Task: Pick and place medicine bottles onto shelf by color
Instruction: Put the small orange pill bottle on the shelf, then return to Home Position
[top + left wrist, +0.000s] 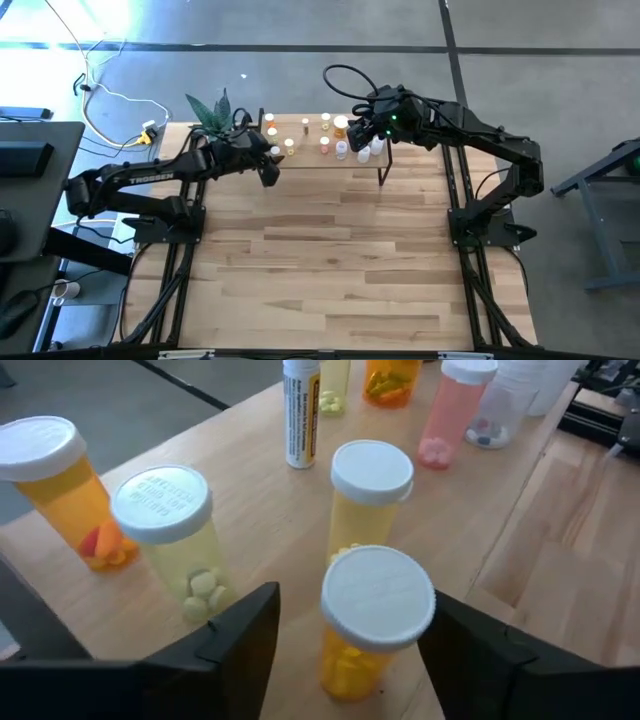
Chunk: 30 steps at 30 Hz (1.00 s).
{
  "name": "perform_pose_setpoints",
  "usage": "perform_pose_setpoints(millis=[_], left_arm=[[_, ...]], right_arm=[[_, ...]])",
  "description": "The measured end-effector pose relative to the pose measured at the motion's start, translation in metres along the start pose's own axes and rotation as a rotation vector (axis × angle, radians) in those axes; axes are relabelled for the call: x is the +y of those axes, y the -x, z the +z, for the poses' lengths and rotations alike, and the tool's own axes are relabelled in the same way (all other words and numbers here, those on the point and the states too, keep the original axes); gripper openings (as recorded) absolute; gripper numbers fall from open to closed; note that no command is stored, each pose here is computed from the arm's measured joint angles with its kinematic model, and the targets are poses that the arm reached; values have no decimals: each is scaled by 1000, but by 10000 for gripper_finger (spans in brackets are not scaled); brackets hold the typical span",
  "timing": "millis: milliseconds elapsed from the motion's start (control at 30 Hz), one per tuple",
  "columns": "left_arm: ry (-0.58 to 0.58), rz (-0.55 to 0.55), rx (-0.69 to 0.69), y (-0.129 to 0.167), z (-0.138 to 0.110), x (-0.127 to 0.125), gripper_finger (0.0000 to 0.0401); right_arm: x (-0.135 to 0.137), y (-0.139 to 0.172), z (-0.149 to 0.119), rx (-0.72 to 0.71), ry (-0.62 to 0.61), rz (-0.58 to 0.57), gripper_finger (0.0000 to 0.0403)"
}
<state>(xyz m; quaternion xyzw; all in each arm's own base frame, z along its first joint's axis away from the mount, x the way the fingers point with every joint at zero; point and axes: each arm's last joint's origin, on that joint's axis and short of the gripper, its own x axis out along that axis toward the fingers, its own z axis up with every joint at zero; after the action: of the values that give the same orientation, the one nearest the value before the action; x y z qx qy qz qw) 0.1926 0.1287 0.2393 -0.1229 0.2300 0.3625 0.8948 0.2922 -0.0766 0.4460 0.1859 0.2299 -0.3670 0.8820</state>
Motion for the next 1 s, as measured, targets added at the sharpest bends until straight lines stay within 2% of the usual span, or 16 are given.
perform_pose_setpoints(millis=[300, 667, 867, 1000], left_arm=[[11, 15, -68, 16, 7, 2, 225], [48, 2, -222, 50, 21, 6, 225], [134, -127, -319, 78, 30, 6, 225], [105, -206, -394, 100, 34, 7, 225]], right_arm=[[0, 0, 0, 0, 0, 0, 224], [0, 0, 0, 0, 16, 0, 224], [0, 0, 0, 0, 26, 0, 224], [0, 0, 0, 0, 26, 0, 224]])
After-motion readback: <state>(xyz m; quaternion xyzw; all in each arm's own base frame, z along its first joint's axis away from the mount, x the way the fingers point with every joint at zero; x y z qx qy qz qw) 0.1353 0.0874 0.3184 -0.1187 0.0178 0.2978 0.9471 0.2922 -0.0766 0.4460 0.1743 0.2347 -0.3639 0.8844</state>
